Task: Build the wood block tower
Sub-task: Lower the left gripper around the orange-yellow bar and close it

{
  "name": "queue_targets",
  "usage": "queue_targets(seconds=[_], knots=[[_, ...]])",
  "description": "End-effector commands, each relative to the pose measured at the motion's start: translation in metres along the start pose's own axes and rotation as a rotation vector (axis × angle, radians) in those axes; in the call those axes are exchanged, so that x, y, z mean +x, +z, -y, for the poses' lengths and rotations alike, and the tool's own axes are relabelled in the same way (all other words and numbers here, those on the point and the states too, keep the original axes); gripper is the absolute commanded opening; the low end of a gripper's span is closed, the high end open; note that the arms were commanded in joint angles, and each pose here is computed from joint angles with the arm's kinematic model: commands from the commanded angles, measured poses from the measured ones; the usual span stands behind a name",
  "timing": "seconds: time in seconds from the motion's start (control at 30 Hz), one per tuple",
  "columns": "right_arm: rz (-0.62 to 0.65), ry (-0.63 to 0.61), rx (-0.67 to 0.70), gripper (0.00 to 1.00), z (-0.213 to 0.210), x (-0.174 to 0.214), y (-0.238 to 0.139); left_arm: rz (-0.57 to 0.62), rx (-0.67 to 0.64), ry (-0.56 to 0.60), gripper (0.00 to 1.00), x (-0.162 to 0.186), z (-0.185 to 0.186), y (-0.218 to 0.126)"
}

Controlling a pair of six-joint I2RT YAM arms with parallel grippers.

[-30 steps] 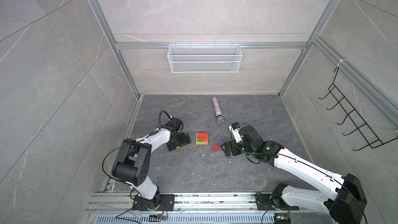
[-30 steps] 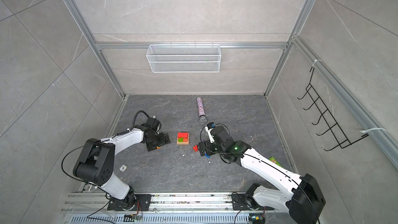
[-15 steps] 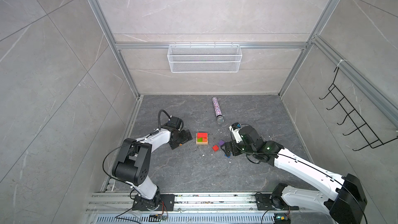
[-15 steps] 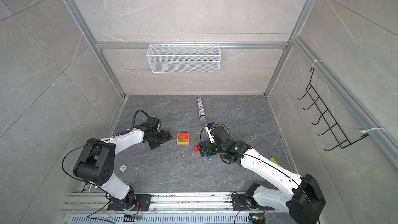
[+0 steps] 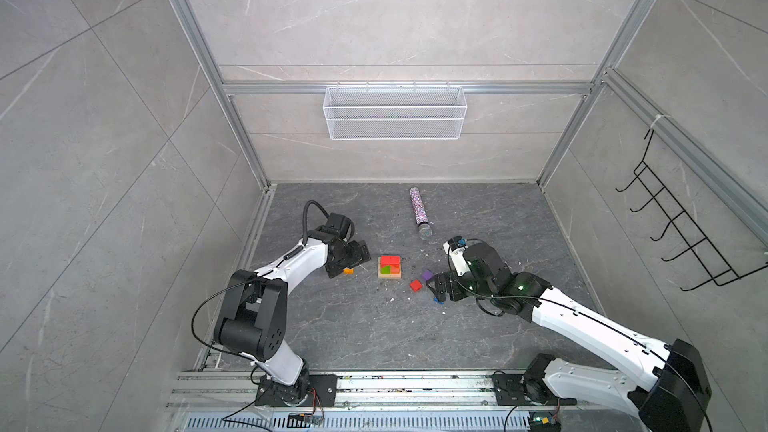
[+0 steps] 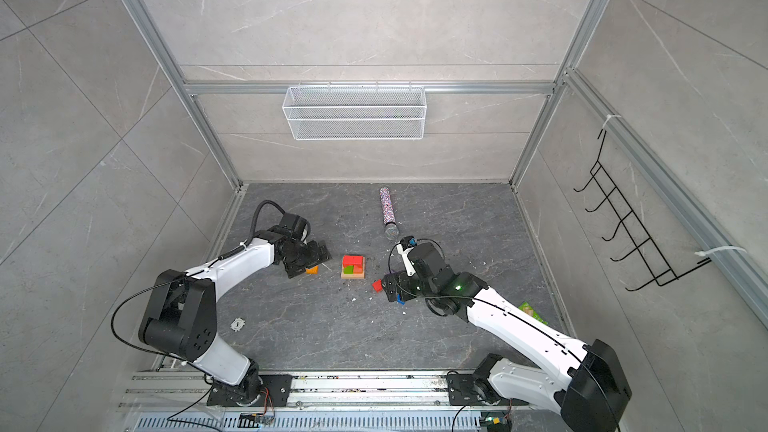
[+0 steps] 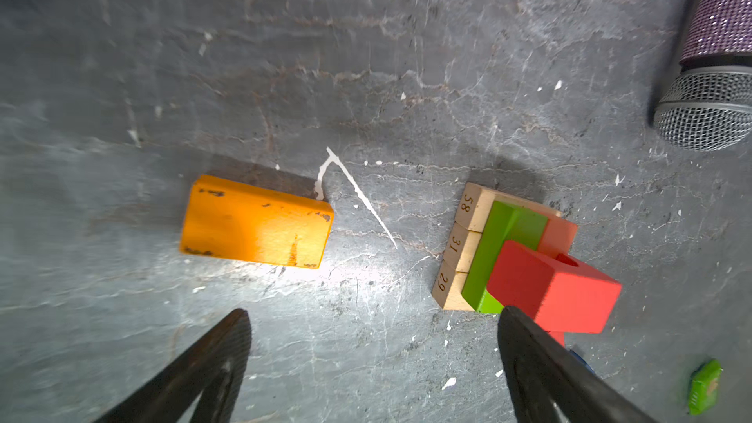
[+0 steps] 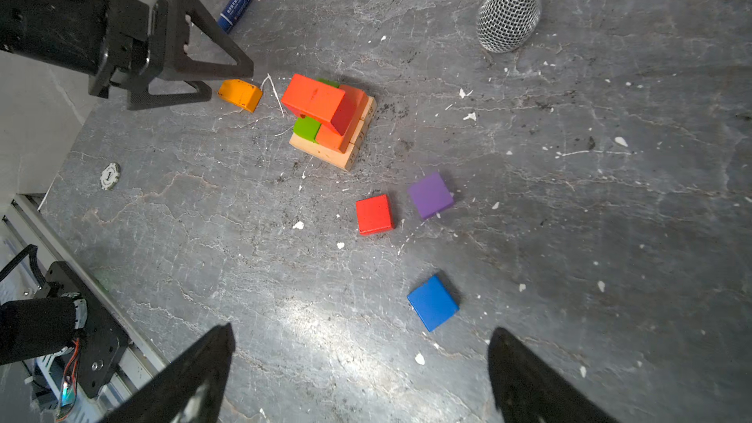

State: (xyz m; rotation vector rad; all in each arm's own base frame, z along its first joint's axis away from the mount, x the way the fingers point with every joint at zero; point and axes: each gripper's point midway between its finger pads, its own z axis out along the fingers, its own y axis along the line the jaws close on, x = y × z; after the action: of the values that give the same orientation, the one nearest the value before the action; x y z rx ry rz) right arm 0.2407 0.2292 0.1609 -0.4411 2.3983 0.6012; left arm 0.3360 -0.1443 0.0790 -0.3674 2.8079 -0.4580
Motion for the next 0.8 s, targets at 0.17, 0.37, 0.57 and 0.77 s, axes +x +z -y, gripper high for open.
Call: queue_targets(seconds=[0.17, 0.37, 0.57, 0.77], knots=[[-0.001, -0.026, -0.014, 0.99, -0.005, -0.002, -0.001, -0.058, -0.198, 0.167, 0.94, 0.002, -0.031, -0.014], [-0.005, -0.024, -0.016, 0.99, -0.006, -0.003, 0.001, -0.064, -0.243, 0.201, 0.94, -0.005, -0.037, -0.006], [-0.010, -0.024, -0.027, 0.99, -0.009, -0.005, 0.004, -0.060, -0.271, 0.250, 0.87, -0.015, -0.039, 0.007], [-0.009, -0.033, -0.010, 0.99, -0.007, -0.007, 0.001, -0.070, -0.298, 0.303, 0.85, -0.024, -0.041, 0.016]])
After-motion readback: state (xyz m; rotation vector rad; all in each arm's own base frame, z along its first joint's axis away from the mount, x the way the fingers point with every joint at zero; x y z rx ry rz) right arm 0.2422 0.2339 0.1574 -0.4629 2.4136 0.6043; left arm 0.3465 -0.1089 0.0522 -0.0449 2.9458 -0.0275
